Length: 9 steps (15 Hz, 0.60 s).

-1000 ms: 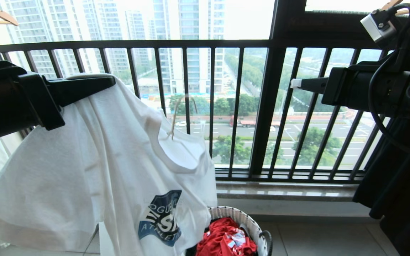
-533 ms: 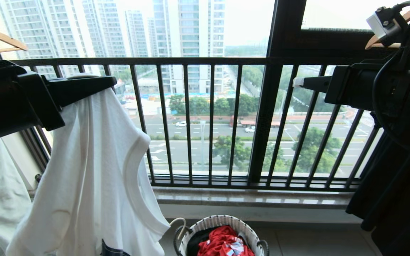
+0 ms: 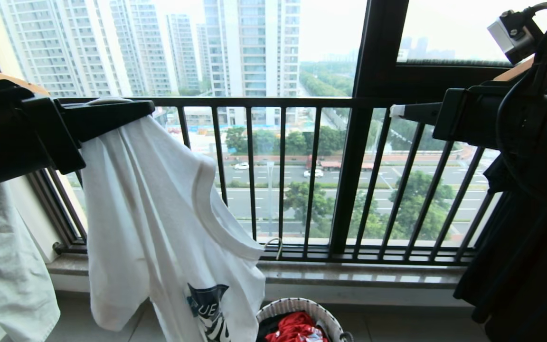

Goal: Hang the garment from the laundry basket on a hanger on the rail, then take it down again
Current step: Hang the clothes on the clothes rack

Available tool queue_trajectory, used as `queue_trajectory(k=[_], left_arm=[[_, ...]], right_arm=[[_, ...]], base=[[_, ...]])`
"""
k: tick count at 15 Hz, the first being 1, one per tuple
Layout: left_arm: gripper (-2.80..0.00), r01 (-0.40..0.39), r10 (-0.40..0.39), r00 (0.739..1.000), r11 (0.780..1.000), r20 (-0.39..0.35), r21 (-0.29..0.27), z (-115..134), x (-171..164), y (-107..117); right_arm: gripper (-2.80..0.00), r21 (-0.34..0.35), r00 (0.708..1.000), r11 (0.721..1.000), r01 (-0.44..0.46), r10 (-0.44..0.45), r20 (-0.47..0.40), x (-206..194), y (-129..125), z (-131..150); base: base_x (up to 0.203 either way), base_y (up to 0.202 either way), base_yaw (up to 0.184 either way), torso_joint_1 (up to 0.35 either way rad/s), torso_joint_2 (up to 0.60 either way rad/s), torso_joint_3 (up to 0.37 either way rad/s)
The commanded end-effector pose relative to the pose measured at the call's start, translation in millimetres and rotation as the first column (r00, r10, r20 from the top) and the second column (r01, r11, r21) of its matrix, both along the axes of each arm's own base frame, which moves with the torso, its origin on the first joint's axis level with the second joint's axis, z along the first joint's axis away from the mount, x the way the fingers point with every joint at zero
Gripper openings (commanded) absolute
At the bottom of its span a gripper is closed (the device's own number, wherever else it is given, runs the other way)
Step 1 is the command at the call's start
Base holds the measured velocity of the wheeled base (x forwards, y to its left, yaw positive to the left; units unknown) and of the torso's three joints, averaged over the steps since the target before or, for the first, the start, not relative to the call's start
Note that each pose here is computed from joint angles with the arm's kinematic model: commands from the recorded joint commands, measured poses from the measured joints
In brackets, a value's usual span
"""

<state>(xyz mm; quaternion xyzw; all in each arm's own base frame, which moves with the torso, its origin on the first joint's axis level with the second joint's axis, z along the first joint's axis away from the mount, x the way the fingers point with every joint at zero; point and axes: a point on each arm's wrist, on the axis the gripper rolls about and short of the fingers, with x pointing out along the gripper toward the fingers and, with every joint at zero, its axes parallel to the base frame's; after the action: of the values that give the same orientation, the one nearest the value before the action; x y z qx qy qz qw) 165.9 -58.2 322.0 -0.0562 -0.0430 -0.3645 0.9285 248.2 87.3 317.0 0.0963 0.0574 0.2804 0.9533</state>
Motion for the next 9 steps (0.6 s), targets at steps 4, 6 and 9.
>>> queue_trajectory(k=[4,6,9], left_arm=[[-2.8,0.002,-0.002,1.0,1.0,0.004,-0.002,0.5,-0.3,0.1],[-2.8,0.001,-0.001,1.0,1.0,0.003,-0.002,0.5,-0.3,0.1],[-2.8,-0.002,0.002,1.0,1.0,0.005,-0.003,0.8,-0.7,0.3]], right_arm=[[-2.8,-0.01,1.0,1.0,-0.021,0.021,-0.023,-2.2,2.6,-1.2],[-2.8,-0.02,0.996,0.998,-0.06,0.058,-0.064,-5.3,11.9,-3.9],[-2.8,-0.022,0.976,0.991,-0.128,0.122,-0.181,1.9,36.4,-17.9]], base=[[0.0,0.0,0.0,0.027,-0.05,-0.029],[0.0,0.0,0.0,0.0,0.0,0.0],[0.0,0.0,0.0,0.0,0.0,0.0]])
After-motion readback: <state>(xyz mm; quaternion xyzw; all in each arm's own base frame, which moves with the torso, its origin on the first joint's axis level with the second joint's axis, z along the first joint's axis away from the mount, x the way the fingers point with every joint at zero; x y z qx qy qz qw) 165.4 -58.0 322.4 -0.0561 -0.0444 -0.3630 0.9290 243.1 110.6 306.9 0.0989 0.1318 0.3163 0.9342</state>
